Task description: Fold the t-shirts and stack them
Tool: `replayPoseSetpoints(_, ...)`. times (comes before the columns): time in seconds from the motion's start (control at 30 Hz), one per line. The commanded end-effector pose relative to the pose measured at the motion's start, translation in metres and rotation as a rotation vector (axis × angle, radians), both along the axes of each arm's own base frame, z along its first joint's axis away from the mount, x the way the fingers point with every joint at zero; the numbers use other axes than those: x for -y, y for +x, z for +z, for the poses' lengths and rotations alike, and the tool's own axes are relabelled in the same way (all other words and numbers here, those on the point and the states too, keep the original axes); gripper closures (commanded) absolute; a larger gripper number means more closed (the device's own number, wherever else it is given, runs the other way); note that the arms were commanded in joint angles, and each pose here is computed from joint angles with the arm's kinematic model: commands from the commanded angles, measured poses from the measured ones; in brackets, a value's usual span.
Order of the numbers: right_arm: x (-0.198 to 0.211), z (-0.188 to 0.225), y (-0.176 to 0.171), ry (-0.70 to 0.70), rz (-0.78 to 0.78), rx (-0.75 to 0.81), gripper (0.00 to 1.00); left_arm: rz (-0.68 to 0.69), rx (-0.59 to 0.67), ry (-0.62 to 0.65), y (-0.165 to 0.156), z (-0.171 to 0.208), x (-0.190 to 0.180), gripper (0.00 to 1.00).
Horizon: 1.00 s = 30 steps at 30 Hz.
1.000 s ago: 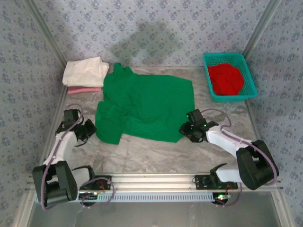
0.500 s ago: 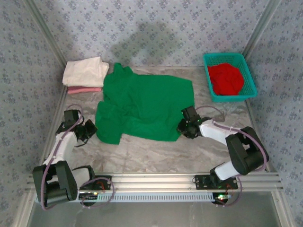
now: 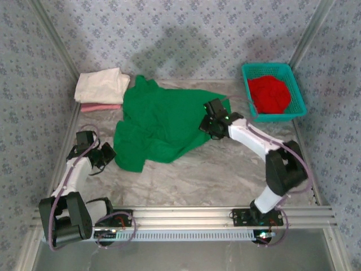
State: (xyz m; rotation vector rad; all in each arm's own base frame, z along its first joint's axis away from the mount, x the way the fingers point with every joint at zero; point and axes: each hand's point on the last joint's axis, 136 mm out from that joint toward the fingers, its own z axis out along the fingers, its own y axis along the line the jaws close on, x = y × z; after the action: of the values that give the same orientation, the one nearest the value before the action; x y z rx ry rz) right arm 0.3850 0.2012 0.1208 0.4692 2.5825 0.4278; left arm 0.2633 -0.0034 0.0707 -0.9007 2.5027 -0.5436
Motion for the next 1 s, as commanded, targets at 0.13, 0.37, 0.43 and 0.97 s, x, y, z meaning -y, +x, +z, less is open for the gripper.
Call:
replayPoseSetpoints(0.13, -0.031, 0.002, 0.066, -0.054, 0.127, -0.002, 0.69, -0.038, 0.043, -0.005, 0.008, 0.013, 0.004, 1.00)
replayPoseSetpoints(0.37, 0.006, 0.008, 0.050, 0.028, 0.067, 0.070, 0.54, -0.026, 0.047, 0.014, 0.006, 0.014, 0.001, 1.00)
replayPoseSetpoints(0.43, 0.013, -0.008, 0.047, 0.094, 0.087, 0.064, 0.56, -0.026, 0.043, 0.010, 0.008, 0.012, 0.001, 1.00)
replayPoseSetpoints(0.97, -0.042, -0.060, 0.059, 0.340, 0.142, -0.105, 0.54, -0.021, 0.035, 0.016, 0.009, 0.008, -0.001, 1.00)
